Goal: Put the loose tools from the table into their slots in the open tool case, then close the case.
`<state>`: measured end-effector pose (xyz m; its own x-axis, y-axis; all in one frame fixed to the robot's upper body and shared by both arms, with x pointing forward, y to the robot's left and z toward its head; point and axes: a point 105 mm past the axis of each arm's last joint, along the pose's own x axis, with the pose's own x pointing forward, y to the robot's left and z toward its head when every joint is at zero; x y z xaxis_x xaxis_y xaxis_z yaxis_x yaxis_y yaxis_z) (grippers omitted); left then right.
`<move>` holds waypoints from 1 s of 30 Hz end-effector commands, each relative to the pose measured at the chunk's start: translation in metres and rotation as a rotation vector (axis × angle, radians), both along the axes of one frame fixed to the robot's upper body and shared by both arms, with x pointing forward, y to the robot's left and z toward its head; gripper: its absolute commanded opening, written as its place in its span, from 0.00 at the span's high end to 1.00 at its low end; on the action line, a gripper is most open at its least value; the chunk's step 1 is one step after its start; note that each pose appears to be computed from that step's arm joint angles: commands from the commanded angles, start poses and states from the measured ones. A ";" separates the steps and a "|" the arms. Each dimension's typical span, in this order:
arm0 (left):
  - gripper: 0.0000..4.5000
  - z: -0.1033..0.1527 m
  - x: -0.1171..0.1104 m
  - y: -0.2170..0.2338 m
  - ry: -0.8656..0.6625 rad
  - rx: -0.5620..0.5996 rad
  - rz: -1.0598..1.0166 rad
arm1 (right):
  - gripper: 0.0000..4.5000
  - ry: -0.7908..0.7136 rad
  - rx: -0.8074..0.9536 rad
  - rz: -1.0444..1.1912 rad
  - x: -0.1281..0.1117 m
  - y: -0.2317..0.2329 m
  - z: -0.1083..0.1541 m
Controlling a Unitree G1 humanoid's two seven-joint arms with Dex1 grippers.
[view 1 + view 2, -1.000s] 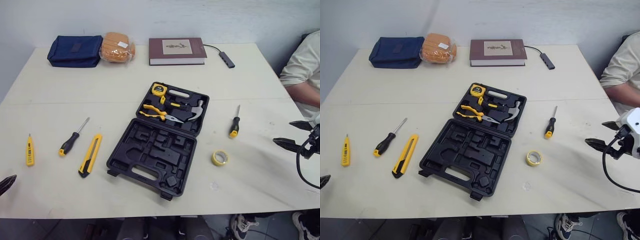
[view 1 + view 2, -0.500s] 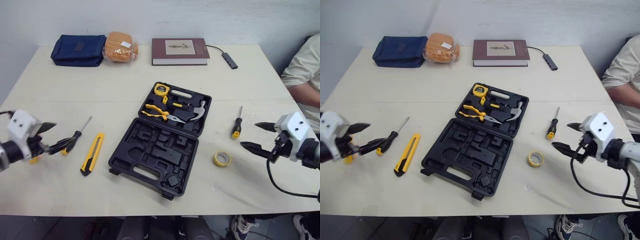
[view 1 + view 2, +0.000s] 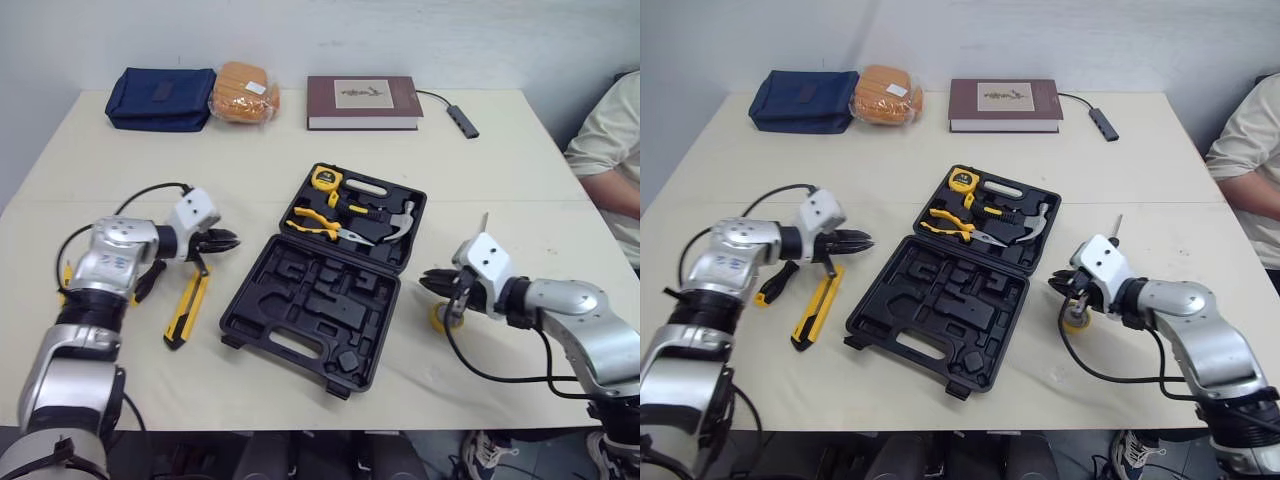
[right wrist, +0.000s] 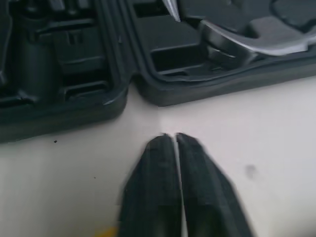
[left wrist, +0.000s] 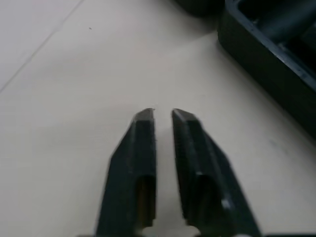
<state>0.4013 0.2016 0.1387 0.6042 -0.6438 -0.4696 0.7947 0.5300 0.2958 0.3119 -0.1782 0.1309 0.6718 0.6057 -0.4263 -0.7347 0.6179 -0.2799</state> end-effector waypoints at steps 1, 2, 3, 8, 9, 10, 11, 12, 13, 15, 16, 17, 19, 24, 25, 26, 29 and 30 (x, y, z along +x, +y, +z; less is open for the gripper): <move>1.00 0.013 0.013 -0.009 -0.067 0.014 -0.014 | 0.99 -0.012 -0.021 -0.018 0.004 0.003 0.000; 1.00 0.013 0.014 -0.012 -0.070 0.015 -0.019 | 0.99 -0.008 -0.025 -0.022 0.005 0.004 -0.001; 1.00 0.012 0.016 -0.016 -0.070 0.009 -0.025 | 0.99 -0.004 -0.027 -0.022 0.005 0.005 -0.004; 1.00 0.008 0.022 -0.032 -0.065 0.001 -0.052 | 0.99 0.001 -0.025 -0.005 0.007 0.013 -0.005; 1.00 0.008 0.022 -0.033 -0.066 0.001 -0.053 | 0.99 0.001 -0.025 -0.003 0.007 0.014 -0.005; 1.00 0.007 0.023 -0.037 -0.067 -0.001 -0.057 | 0.99 -0.002 -0.027 0.000 0.008 0.015 -0.006; 1.00 0.007 0.024 -0.041 -0.068 -0.005 -0.065 | 0.99 -0.004 -0.027 0.003 0.009 0.016 -0.006; 1.00 0.007 0.025 -0.046 -0.069 -0.008 -0.070 | 0.99 -0.006 -0.028 0.007 0.010 0.018 -0.005; 1.00 0.007 0.026 -0.050 -0.071 -0.011 -0.076 | 0.99 -0.006 -0.029 0.014 0.010 0.019 -0.005; 1.00 0.006 0.027 -0.056 -0.073 -0.013 -0.081 | 0.99 -0.007 -0.032 0.022 0.010 0.021 -0.006; 1.00 0.005 0.028 -0.059 -0.069 -0.018 -0.084 | 0.99 -0.008 -0.034 0.024 0.010 0.021 -0.006; 1.00 0.004 0.028 -0.063 -0.062 -0.025 -0.088 | 0.99 -0.010 -0.035 0.025 0.011 0.022 -0.006; 1.00 0.002 0.029 -0.068 -0.056 -0.028 -0.093 | 0.99 -0.013 -0.037 0.028 0.011 0.023 -0.005; 1.00 -0.002 0.027 -0.079 -0.049 -0.016 -0.133 | 0.99 -0.023 -0.037 0.043 0.015 0.025 -0.003; 1.00 -0.004 0.025 -0.081 -0.046 -0.010 -0.151 | 0.99 -0.028 -0.038 0.049 0.015 0.027 -0.002; 1.00 -0.005 0.024 -0.083 -0.043 -0.006 -0.162 | 0.99 -0.030 -0.038 0.054 0.016 0.027 -0.002; 1.00 -0.008 0.020 -0.087 -0.036 -0.007 -0.200 | 0.99 -0.031 -0.049 0.091 0.015 0.032 -0.002; 1.00 -0.008 0.018 -0.089 -0.032 -0.012 -0.221 | 0.99 -0.031 -0.057 0.109 0.014 0.033 -0.002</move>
<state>0.4262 0.1332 0.1359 0.5356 -0.7200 -0.4413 0.8428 0.4221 0.3340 0.3279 -0.1607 0.1192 0.6491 0.5940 -0.4752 -0.7552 0.5782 -0.3089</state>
